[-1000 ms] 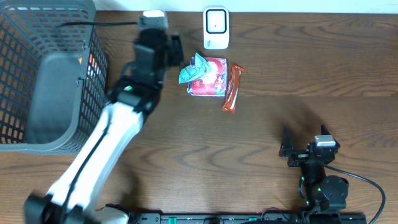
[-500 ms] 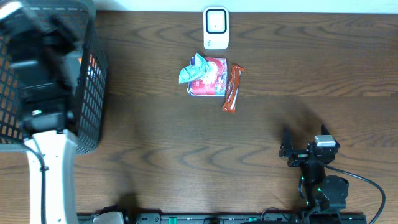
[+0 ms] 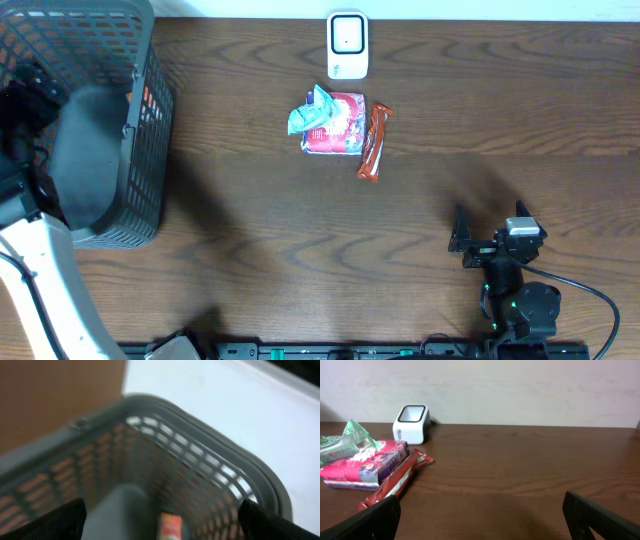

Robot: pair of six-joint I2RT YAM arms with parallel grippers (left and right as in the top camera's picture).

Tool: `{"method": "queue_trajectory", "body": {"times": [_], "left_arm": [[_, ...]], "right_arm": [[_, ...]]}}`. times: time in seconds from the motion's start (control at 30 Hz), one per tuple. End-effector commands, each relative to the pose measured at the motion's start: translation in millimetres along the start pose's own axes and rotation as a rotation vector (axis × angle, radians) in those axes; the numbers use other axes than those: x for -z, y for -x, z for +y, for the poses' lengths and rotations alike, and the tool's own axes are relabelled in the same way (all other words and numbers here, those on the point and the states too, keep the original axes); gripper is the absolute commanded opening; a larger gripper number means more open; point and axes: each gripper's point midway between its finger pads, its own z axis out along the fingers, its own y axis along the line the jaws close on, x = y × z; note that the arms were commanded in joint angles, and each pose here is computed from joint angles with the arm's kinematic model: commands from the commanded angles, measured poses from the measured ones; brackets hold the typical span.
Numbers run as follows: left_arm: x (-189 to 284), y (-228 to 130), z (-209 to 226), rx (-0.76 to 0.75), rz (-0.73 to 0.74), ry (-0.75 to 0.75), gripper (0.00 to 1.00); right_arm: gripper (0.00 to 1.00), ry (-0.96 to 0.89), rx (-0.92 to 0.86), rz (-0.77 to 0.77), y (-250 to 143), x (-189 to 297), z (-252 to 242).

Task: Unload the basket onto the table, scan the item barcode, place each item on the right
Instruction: 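Move the left gripper back into the basket and grasp the orange tissue pack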

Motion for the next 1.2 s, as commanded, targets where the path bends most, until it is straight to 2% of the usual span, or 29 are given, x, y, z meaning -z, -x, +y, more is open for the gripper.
{"method": "queue_trajectory", "body": {"times": [0.0,0.27,0.5,0.67,0.9,1.17], "left_arm": [[-17.3,-18.3,-10.0,0.005,0.082,-0.096,0.98],[-49.8,-47.5,5.3,0.023,0.167,-0.073,0.98],[-80.7,-61.1,15.5,0.025,0.178,-0.071,0.98],[-102.2,-86.8,23.5,0.036,0.237,-0.062,0.98],[-131.9,-132.8,3.1,-0.066,0.322,-0.114,0.98],[-161.2,-161.9,3.8,-0.103,0.329,-0.061,1.0]], "right_arm": [[0.99,-0.002,0.011,0.0,-0.6,0.2,-0.5],[0.99,-0.002,0.011,0.0,-0.6,0.2,-0.5],[0.99,-0.002,0.011,0.0,-0.6,0.2,-0.5],[0.99,-0.002,0.011,0.0,-0.6,0.2,-0.5],[0.99,-0.002,0.011,0.0,-0.6,0.2,-0.5],[0.99,-0.002,0.011,0.0,-0.6,0.2,-0.5]]}}
